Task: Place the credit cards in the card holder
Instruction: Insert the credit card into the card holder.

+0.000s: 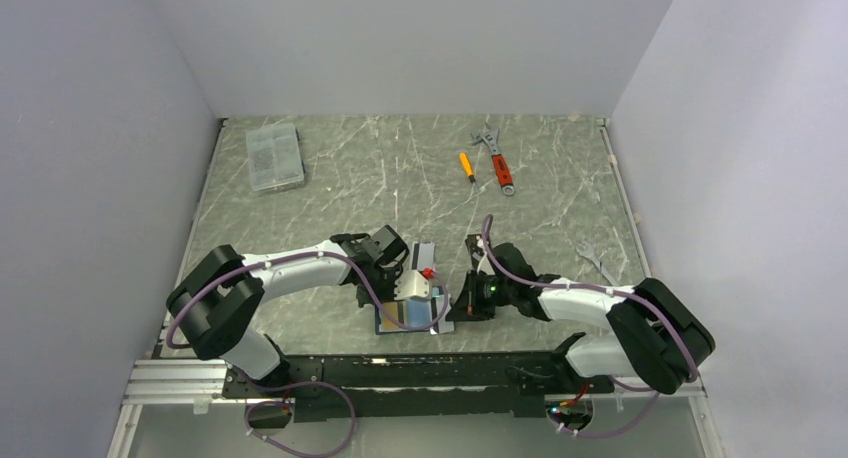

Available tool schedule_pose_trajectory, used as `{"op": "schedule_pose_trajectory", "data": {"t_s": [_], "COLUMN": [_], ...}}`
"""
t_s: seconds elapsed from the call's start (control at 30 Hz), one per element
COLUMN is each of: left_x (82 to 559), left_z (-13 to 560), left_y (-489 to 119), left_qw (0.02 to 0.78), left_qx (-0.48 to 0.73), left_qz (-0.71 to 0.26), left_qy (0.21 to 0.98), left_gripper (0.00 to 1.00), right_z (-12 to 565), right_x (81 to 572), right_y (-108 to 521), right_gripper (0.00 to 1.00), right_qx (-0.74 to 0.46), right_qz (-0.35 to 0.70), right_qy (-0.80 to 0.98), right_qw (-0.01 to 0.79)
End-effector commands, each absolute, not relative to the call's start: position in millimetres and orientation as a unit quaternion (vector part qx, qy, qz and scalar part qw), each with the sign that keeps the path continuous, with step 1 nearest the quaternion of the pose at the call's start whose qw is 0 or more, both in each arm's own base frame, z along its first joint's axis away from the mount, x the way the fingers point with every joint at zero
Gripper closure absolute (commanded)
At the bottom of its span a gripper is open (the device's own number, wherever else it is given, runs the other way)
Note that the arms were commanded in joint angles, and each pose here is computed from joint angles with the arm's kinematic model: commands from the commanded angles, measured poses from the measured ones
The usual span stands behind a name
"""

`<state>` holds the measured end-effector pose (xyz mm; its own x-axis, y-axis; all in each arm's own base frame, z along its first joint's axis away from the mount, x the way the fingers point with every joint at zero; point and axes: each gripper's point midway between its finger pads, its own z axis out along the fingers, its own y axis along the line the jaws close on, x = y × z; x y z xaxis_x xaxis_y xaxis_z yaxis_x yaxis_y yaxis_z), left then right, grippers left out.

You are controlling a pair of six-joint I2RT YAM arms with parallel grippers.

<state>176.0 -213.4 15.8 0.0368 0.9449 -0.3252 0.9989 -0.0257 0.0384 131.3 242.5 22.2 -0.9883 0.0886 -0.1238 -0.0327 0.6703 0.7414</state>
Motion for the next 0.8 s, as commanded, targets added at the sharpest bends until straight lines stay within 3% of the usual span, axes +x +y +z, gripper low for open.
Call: {"op": "schedule_pose_trajectory", "data": {"t_s": [0.0, 0.43, 0.77], "left_x": [172, 170, 170], "left_z": [-1, 0, -1], "left_y": [-218, -218, -217], "left_qw": [0.124, 0.12, 0.117], "left_qx": [0.721, 0.724, 0.727], "left_qz": [-0.112, -0.109, -0.108], "left_qy": [0.672, 0.67, 0.668], "left_gripper": [0.84, 0.85, 0.86], "right_z": [1, 13, 31], "right_x": [132, 138, 139], "right_y": [223, 229, 226], "right_gripper": [1.0, 1.0, 1.0], "right_qx": [0.05, 0.013, -0.05], "right_qz": [0.358, 0.368, 0.309], "right_qy": [0.928, 0.924, 0.939], "right_qw": [0.09, 0.106, 0.141]}}
